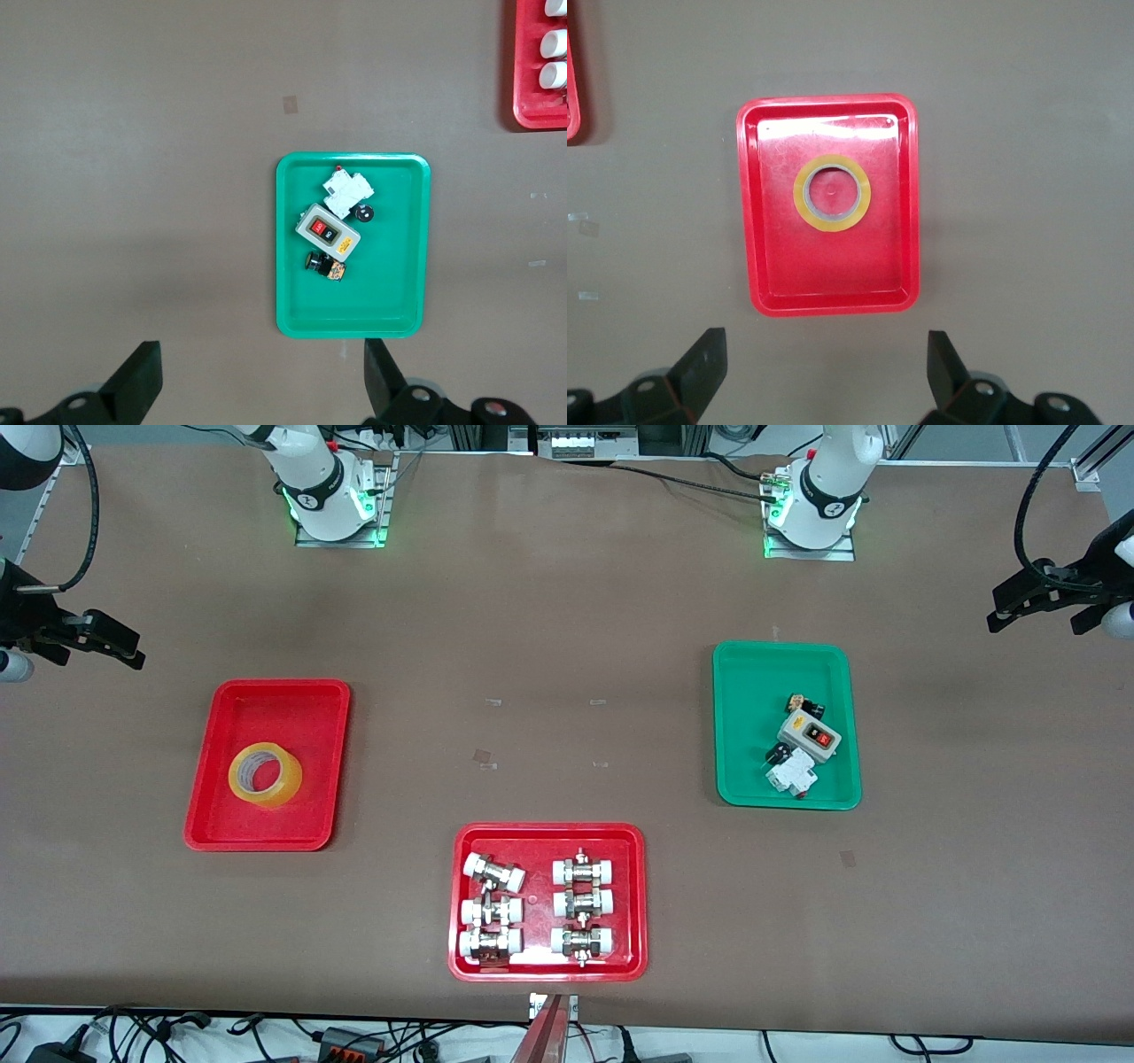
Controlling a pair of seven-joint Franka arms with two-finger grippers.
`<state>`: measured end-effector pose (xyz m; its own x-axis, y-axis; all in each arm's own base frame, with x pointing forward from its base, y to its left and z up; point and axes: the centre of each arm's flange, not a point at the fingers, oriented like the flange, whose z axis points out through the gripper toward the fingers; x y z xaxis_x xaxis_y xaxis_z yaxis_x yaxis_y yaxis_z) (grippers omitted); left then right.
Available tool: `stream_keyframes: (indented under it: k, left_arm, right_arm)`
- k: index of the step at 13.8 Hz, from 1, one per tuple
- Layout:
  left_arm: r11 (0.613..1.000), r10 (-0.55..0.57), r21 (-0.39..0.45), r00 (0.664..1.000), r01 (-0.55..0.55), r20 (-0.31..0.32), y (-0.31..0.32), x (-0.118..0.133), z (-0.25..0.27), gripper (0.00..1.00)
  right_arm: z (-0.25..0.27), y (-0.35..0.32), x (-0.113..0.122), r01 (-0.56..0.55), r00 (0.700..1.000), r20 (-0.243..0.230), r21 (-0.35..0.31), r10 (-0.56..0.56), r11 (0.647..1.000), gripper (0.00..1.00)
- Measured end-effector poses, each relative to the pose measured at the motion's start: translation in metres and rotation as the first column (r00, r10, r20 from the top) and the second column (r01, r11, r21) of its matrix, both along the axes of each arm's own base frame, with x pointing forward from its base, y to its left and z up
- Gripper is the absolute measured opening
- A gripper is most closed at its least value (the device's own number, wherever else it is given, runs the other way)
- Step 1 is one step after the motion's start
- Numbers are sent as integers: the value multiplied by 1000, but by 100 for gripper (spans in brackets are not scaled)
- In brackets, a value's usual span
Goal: Left arm passes tape to right arm into tray
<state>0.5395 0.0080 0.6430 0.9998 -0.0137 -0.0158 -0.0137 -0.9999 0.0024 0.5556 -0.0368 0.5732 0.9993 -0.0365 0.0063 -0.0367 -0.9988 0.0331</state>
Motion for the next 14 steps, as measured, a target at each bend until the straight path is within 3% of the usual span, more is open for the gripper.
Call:
stream_keyframes:
  k: [14]
  left_arm:
    - [1000,0,0,1000,0,-1,0,0,0,100]
  right_arm:
    - [4,3,-10,-3,1000,-7,6,3,1000,100]
